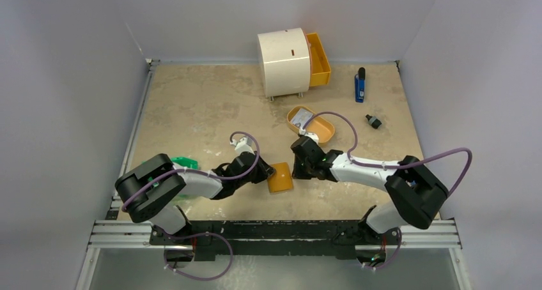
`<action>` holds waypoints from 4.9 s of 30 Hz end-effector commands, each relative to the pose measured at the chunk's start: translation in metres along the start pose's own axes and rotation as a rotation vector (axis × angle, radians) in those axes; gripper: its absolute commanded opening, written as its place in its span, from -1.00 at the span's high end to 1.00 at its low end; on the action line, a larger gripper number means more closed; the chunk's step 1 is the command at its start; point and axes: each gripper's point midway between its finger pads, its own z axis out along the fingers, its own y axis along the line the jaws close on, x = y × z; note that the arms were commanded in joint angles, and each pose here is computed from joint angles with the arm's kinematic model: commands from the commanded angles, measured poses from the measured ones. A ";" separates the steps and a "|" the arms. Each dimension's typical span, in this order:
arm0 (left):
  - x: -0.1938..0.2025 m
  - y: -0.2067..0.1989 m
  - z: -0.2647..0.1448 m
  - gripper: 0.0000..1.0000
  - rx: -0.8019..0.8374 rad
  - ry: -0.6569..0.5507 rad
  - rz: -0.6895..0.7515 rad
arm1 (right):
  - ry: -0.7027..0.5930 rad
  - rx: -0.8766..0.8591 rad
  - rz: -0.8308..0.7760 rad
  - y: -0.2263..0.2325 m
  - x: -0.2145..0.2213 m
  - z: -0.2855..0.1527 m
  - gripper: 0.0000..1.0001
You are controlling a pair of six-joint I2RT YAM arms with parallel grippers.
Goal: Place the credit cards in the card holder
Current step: Open the card holder at the center of the board.
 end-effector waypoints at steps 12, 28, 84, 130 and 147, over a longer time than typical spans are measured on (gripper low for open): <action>0.000 -0.013 -0.032 -0.21 0.080 0.039 0.053 | -0.089 -0.345 -0.110 0.047 -0.005 -0.046 1.00; -0.004 -0.033 -0.047 -0.39 0.130 0.030 0.081 | -0.218 -0.510 -0.136 0.083 -0.017 -0.074 1.00; -0.041 0.025 -0.083 1.00 -0.199 -0.107 0.139 | -0.242 -0.246 -0.031 0.036 -0.028 -0.083 0.02; -0.042 0.071 -0.088 1.00 -0.351 -0.169 0.144 | -0.006 -0.358 0.029 0.099 -0.005 -0.015 0.00; -0.034 0.073 -0.078 1.00 -0.335 -0.138 0.162 | 0.045 -0.362 -0.010 0.100 0.006 0.000 0.77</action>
